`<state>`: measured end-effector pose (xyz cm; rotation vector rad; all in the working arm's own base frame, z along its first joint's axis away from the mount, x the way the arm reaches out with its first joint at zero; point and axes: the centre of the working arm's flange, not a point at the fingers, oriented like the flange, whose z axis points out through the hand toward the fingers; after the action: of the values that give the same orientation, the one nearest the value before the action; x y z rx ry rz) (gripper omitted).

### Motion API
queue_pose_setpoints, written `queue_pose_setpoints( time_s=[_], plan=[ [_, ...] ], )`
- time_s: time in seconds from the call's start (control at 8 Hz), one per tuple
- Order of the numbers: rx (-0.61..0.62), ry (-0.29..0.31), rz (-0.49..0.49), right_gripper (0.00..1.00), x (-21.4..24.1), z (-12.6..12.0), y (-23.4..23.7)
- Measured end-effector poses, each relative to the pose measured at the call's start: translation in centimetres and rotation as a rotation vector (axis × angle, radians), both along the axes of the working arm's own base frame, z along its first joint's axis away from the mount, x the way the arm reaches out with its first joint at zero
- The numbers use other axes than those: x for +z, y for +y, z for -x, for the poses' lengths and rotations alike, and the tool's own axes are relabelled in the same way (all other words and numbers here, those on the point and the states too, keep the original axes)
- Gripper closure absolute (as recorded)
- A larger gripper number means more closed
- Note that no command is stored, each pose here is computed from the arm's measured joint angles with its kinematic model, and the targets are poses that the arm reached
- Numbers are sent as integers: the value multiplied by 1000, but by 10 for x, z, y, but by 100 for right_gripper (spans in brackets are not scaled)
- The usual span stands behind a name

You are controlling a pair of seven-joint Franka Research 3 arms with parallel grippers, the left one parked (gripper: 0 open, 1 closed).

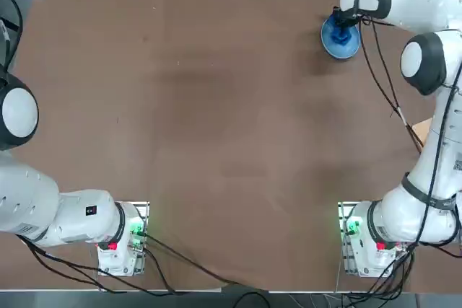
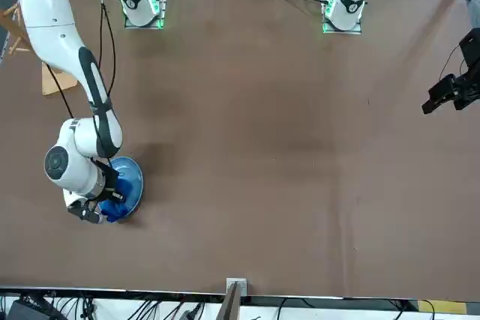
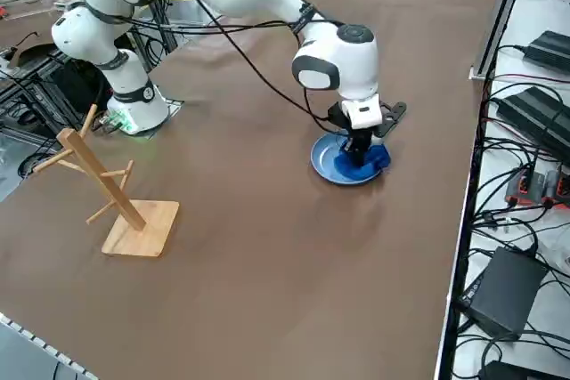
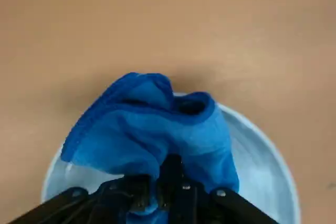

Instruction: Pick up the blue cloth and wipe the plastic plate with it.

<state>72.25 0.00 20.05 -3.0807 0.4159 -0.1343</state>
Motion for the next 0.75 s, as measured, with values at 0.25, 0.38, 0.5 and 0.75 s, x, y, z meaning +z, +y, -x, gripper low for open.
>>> queue_pose_setpoints(
  time_s=[0.25,0.38,0.5,0.75],
  plan=[
    [16,4,-4,90,0,5,-12],
    [21,9,-2,90,0,8,-12],
    [27,22,-1,90,0,14,-11],
    [54,75,4,90,-1,28,8]
  ],
)
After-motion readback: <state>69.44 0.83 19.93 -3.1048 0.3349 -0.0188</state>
